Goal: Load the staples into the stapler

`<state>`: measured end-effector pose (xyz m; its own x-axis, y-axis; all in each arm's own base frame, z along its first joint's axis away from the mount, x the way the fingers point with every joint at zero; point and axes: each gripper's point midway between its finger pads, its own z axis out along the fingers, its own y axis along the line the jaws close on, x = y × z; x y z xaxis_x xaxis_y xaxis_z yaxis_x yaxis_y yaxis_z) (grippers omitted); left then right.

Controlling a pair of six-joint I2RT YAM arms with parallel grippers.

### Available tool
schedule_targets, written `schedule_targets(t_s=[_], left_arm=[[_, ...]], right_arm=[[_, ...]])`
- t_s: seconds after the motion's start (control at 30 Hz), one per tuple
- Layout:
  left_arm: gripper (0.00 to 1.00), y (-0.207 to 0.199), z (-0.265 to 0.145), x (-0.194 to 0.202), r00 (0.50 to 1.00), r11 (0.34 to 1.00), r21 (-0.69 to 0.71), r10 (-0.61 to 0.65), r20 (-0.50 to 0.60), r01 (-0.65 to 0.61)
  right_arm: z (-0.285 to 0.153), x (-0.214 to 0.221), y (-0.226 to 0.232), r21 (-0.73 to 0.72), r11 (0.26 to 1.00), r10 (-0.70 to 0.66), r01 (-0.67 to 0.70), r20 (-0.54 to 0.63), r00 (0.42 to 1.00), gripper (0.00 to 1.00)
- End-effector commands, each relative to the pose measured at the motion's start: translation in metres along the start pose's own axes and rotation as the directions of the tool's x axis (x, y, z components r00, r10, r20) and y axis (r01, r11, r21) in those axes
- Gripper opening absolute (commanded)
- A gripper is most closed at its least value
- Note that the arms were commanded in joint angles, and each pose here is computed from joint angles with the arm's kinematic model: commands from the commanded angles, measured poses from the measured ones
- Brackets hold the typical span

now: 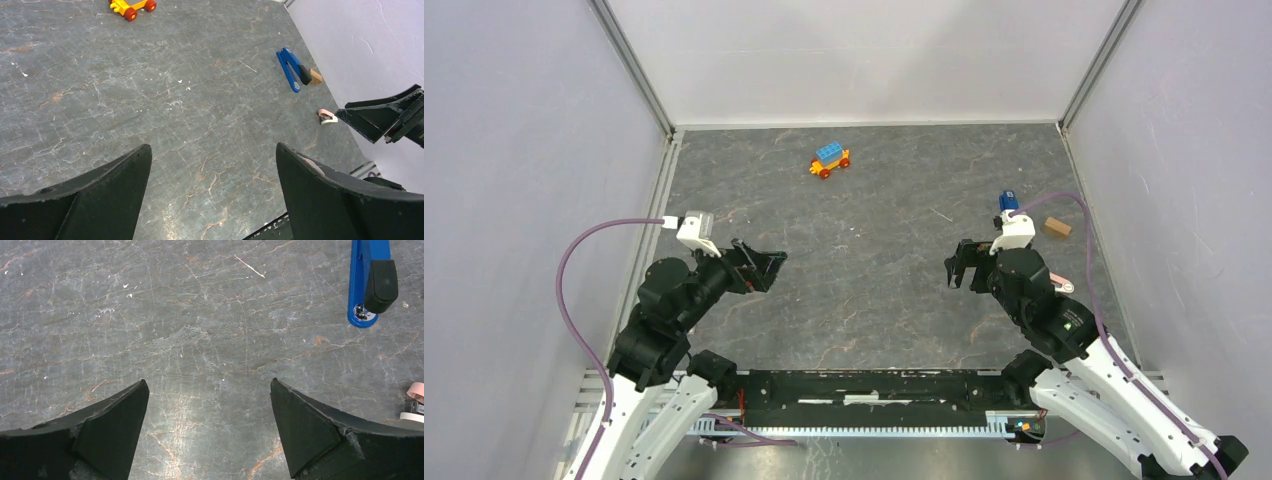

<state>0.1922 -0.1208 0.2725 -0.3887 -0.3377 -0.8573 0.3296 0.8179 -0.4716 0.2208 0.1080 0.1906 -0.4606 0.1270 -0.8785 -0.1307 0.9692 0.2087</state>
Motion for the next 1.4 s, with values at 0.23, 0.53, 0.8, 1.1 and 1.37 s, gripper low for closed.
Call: schedule_targets(t_s=[0.23,0.53,0.8,1.1,1.37], left_arm=[[1.00,0.014,-0.001,-0.014,0.998,0.995,-0.097,-0.033,0.059,0.039],[1.00,0.114,-0.023,-0.016,0.997,0.723,-0.686,-0.053,0.059,0.079],[1.00,0.127,0.011,-0.006,0.989,0.643,-0.756,-0.141,0.035,0.119],[1.00,0.059,0.061,0.002,0.985,0.942,-0.326,0.024,-0.169,-0.079],[1.00,0.056,0.057,0.026,0.974,0.965,-0.202,0.127,-0.187,-0.165]], right_arm=[[-0.007,-0.023,0.007,-0.028,0.998,0.059,-0.057,0.072,0.996,0.98],[0.005,-0.016,0.019,-0.068,0.995,0.077,-0.074,0.040,0.996,0.98],[0.048,-0.023,0.008,0.071,0.997,-0.014,0.007,0.105,0.994,0.98],[0.107,-0.062,-0.074,0.474,0.854,-0.218,0.216,-0.052,0.975,0.97],[0.133,-0.054,-0.159,0.528,0.782,-0.207,0.330,-0.278,0.938,0.77]])
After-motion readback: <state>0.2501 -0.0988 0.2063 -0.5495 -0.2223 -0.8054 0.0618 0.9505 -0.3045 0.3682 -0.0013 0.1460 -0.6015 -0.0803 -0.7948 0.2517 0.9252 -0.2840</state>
